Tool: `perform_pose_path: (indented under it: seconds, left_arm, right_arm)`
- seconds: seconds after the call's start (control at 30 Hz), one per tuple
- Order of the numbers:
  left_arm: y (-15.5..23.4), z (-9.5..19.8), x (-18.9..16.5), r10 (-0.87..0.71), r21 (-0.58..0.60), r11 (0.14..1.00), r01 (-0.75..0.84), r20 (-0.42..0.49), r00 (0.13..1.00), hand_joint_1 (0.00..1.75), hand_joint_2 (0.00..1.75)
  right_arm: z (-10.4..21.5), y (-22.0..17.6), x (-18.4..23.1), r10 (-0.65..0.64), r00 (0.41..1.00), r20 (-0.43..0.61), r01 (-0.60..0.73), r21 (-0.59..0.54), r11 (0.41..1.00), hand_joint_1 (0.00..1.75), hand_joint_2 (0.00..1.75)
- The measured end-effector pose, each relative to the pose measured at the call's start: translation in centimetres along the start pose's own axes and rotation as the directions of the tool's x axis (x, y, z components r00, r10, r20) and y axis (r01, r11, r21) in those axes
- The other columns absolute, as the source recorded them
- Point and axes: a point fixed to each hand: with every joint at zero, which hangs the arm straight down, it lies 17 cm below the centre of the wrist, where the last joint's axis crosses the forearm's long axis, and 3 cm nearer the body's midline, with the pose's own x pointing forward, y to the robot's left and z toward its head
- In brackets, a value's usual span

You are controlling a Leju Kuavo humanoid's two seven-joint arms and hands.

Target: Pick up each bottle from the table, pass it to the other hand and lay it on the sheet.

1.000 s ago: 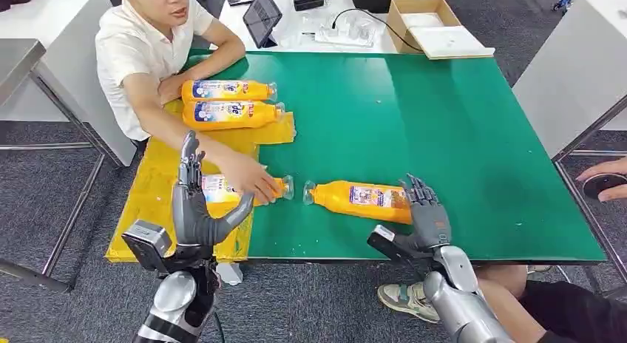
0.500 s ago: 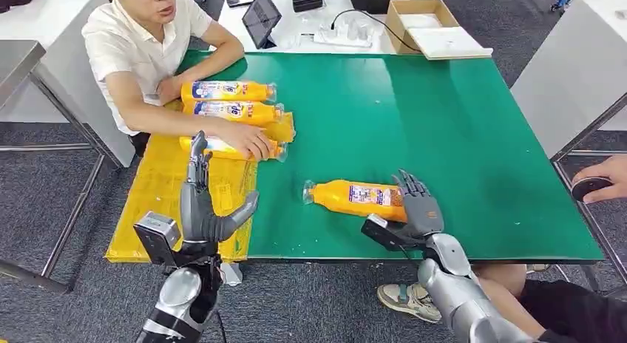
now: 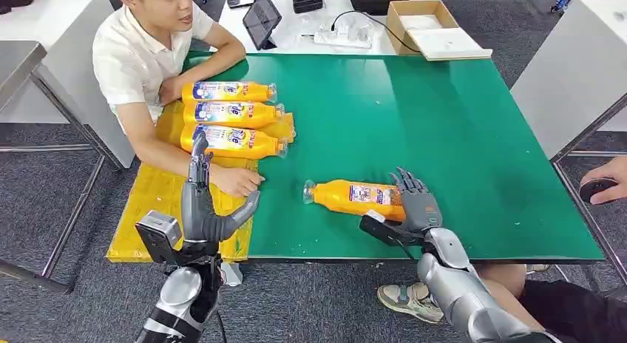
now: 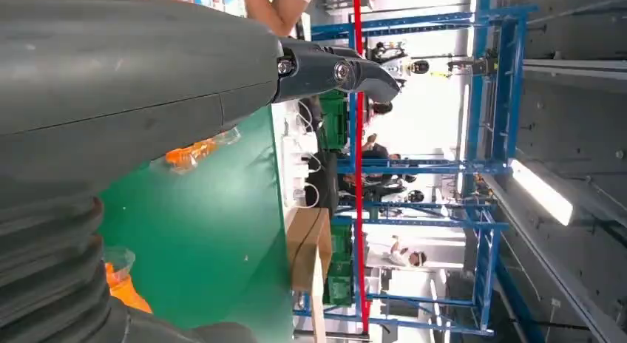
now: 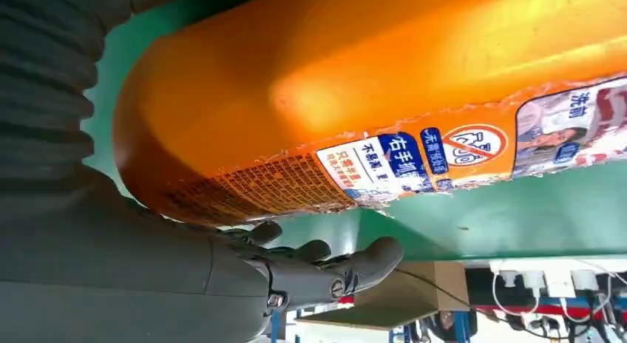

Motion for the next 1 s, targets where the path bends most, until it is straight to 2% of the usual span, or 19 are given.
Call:
perform_pose_path:
  seconds: [0.03, 0.33, 0.47, 0.57, 0.63, 0.8, 0.93, 1.0]
  left_arm:
    - [0.0, 0.0, -0.1, 0.001, 0.000, 1.000, -0.001, -0.002, 1.000, 0.00, 1.75]
    - [-0.2, 0.1, -0.4, 0.008, -0.012, 1.000, -0.008, -0.011, 1.000, 0.00, 1.75]
    - [-0.2, 0.0, -0.4, 0.009, -0.014, 1.000, -0.009, -0.010, 1.000, 0.00, 1.75]
    - [-0.2, 0.0, -0.3, 0.010, -0.013, 1.000, -0.010, -0.009, 1.000, 0.00, 1.75]
    - [-0.2, 0.0, -0.3, 0.009, -0.013, 1.000, -0.009, -0.005, 1.000, 0.00, 1.75]
    - [0.1, 0.1, 0.3, 0.028, 0.004, 1.000, -0.028, 0.025, 0.999, 0.00, 1.75]
    - [0.7, 0.1, 0.9, 0.047, 0.032, 0.998, -0.049, 0.049, 0.998, 0.00, 1.75]
    - [1.0, 0.2, 1.3, 0.052, 0.048, 0.997, -0.055, 0.066, 0.996, 0.00, 1.75]
  right_arm:
    - [0.0, 0.2, 0.0, 0.002, 1.000, 0.001, -0.002, 0.011, 1.000, 1.75, 1.75]
    - [-0.4, 0.9, -0.1, 0.013, 1.000, -0.008, -0.012, 0.096, 0.995, 1.75, 1.75]
    - [-0.4, 1.7, -0.8, 0.021, 0.999, -0.034, -0.015, 0.169, 0.986, 1.75, 1.75]
    - [-0.4, 1.7, -0.8, 0.000, 0.999, -0.033, 0.006, 0.174, 0.985, 1.75, 1.75]
    - [-0.4, 1.5, -0.4, -0.052, 0.999, -0.013, 0.054, 0.162, 0.985, 1.75, 1.75]
    - [-0.4, 0.2, 1.3, -0.307, 0.950, 0.050, 0.302, 0.087, 0.949, 1.75, 1.75]
    - [0.0, -0.3, 3.2, -0.476, 0.873, 0.102, 0.475, 0.037, 0.879, 1.75, 1.75]
    - [0.2, -1.1, 4.8, -0.552, 0.818, 0.159, 0.558, 0.010, 0.830, 1.75, 1.75]
